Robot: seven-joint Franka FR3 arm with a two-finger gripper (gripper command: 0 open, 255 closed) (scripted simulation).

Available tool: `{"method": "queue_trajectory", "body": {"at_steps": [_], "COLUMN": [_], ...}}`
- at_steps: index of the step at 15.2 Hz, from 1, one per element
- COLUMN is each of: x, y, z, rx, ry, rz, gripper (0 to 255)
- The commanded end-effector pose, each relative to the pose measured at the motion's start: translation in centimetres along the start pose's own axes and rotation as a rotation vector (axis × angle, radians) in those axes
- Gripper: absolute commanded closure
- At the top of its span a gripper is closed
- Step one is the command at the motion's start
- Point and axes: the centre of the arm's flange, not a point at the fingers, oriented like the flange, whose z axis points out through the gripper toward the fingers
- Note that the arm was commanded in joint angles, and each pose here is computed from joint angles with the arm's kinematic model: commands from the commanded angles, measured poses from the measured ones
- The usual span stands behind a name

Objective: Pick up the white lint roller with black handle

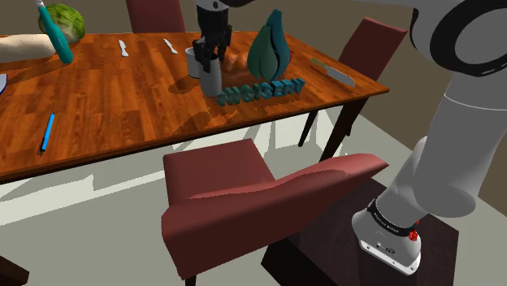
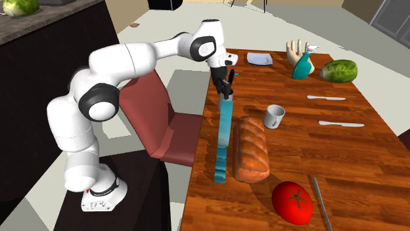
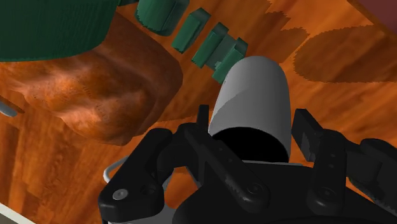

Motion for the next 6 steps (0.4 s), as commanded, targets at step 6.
{"method": "queue_trajectory", "body": {"at_steps": [6], "x": [0.4], "y": [0.5], "z": [-2.7], "rx": [0.0], "ry": [0.001], "rz": [0.0], "gripper": [255]}}
